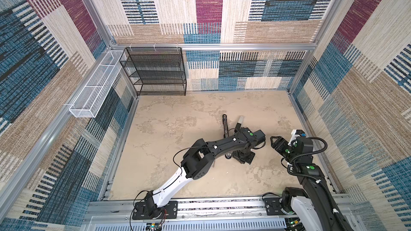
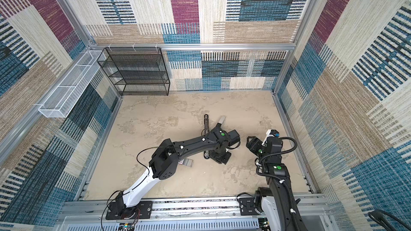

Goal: Load the staples into the stapler

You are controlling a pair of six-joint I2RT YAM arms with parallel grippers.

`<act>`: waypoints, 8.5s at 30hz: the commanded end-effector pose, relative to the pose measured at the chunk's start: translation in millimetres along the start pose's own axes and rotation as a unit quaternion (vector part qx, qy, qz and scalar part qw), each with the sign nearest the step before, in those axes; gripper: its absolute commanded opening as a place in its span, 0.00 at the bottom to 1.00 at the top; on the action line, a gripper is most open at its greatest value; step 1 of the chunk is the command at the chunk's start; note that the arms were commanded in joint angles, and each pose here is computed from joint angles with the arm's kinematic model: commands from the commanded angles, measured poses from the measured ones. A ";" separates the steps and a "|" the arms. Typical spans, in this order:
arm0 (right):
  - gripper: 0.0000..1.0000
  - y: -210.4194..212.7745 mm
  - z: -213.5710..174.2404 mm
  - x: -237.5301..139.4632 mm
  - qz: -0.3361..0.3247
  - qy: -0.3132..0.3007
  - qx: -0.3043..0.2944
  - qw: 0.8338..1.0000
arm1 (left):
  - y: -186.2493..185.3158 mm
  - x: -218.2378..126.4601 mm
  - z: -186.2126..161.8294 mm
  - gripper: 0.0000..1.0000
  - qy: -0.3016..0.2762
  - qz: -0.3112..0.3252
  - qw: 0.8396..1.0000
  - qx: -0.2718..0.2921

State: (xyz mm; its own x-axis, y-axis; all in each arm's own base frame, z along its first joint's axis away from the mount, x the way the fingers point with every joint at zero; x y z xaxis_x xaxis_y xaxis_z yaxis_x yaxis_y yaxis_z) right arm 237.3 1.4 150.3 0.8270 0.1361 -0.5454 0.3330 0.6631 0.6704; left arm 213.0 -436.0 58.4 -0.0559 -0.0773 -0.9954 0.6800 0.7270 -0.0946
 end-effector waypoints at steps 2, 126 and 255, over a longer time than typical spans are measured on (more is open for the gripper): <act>0.76 2.0 2.2 -0.1 0.007 -0.008 -0.004 1.000 | 2.5 11.8 -8.2 0.00 0.026 0.008 0.999 0.018; 0.20 254.9 -75.3 -26.7 0.528 0.274 -0.240 0.767 | 130.4 -184.4 -114.0 0.30 -0.443 -0.360 0.817 -0.082; 0.35 94.7 -62.2 57.3 0.112 0.163 -0.170 0.965 | 179.6 -86.4 93.5 0.31 -0.167 0.090 0.943 0.272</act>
State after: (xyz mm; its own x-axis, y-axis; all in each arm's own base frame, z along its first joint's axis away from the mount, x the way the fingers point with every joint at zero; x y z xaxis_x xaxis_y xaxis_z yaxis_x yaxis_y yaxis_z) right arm 287.4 117.7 147.8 0.6511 0.4905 -0.5793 -0.0391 0.7838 0.6198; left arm 410.3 -360.6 135.8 0.2898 -0.2668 -0.9191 0.8962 0.4126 0.1628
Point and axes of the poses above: each gripper's point midway between its finger pads, its own x axis out along the fingers, its own y axis along the line the jaws close on, z = x × y, the point moved 4 cm from there along -x, back along the fingers, and after that the axes turned 8 degrees about x, right-handed, at the moved point
